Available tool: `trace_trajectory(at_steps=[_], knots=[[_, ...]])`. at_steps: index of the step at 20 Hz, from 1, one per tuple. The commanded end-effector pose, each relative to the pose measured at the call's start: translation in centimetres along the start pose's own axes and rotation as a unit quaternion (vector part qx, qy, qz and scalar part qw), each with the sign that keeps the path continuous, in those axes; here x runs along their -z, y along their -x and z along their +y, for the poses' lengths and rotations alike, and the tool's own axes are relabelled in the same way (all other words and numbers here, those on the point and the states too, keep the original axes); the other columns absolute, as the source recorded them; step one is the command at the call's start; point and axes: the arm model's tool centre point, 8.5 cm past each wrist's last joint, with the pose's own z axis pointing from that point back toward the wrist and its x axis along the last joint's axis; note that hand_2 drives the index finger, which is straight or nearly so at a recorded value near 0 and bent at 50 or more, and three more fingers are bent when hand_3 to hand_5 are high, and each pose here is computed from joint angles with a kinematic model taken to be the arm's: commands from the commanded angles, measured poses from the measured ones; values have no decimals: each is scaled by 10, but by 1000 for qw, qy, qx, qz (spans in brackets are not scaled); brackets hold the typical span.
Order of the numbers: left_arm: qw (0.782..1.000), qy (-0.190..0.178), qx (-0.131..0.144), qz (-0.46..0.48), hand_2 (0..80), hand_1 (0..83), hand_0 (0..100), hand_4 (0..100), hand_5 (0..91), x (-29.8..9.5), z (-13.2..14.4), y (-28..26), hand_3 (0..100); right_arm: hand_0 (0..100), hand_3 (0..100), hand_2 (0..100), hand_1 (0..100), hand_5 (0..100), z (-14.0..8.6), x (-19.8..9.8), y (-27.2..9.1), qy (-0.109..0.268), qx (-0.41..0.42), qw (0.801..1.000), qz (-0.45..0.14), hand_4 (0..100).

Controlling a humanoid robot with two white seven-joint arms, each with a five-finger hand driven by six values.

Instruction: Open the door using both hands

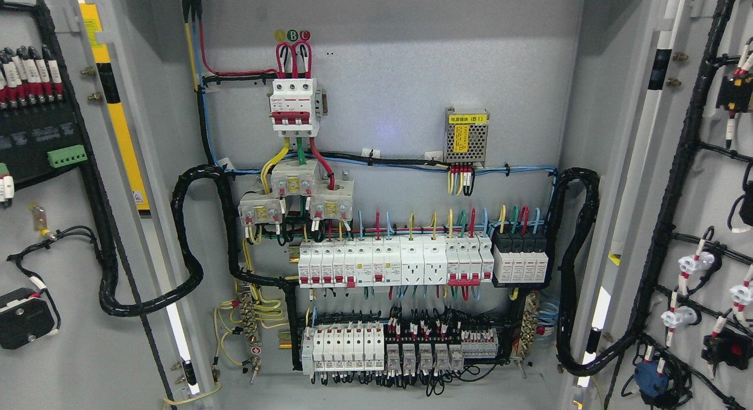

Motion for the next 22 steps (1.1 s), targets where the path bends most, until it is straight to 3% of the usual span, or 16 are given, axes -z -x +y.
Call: trace_trajectory(at_steps=[1,6,10,13,15,18,22], knots=[[998,57,1,31,0,0,0,0,0,11,-77,46,0,233,0,0,25,0,25,2,17,-38,39,998,24,0],[996,41,-40,63,0,0,0,0,0,6,-128,101,0,233,0,0,26,0,48,-4,39,-54,79,994,48,0],[995,34,-20,93,0,0,0,0,0,-9,-142,136,0,234,0,0,25,0,78,-14,62,-77,121,987,77,0],[989,-1,-37,145,0,0,0,0,0,-33,-151,180,0,234,0,0,25,0,101,-35,88,-107,118,978,132,0],[985,-32,-52,164,0,0,0,0,0,-52,-154,207,0,234,0,0,25,0,119,-52,106,-127,120,970,167,0],[977,-72,-66,188,0,0,0,0,0,-76,-156,243,0,233,0,0,25,0,130,-91,136,-119,131,961,214,0],[954,-120,-110,251,0,0,0,0,0,-117,-172,283,0,233,0,0,25,0,143,-172,194,-98,109,936,321,0]])
